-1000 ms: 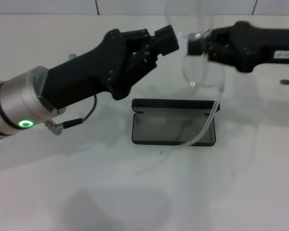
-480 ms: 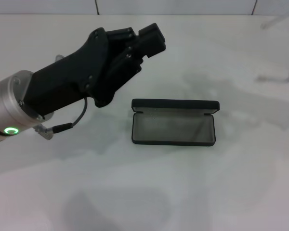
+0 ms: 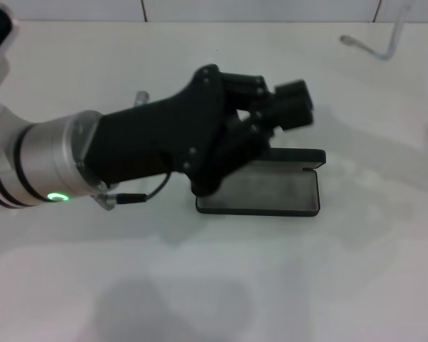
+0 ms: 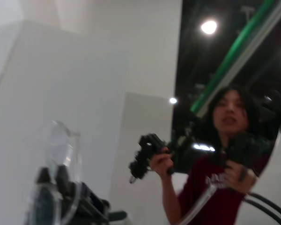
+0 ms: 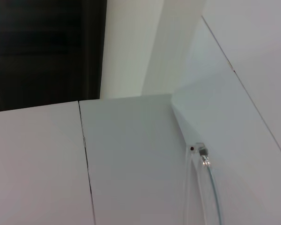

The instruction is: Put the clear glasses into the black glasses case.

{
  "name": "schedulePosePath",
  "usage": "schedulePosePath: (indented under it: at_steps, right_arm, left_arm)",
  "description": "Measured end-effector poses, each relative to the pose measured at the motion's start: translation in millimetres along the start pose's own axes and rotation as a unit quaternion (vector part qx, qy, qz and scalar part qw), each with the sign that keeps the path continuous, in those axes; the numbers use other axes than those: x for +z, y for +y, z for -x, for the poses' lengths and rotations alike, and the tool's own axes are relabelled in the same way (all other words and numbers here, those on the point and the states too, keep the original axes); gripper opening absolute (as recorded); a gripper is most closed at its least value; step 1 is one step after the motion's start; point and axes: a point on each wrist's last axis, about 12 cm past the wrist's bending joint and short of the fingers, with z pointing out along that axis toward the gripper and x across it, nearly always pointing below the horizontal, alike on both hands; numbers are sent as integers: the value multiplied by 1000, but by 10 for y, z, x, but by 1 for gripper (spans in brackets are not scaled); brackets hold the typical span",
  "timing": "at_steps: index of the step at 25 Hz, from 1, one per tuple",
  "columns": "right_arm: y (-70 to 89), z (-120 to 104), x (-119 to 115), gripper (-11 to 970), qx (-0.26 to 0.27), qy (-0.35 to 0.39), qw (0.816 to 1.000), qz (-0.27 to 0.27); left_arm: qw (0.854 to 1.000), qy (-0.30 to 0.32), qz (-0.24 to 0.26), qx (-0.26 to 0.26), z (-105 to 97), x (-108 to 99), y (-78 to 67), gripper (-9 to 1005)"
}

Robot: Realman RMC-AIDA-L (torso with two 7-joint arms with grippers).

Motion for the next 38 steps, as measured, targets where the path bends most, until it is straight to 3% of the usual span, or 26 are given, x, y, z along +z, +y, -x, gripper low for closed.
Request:
schedulePosePath:
  at_steps: [12, 28, 38]
  right_arm:
    - [-102, -281, 257, 118, -5, 43, 999, -6]
    - [-91, -509, 353, 117, 5, 98, 995, 5]
    - [-101, -471, 295, 117, 1, 77, 997, -15]
  left_arm:
    - [999, 11, -40, 27, -26, 173, 14, 68]
    - [999, -34, 24, 23, -23, 46, 57, 68]
    - [999, -20, 43, 13, -70, 30, 87, 68]
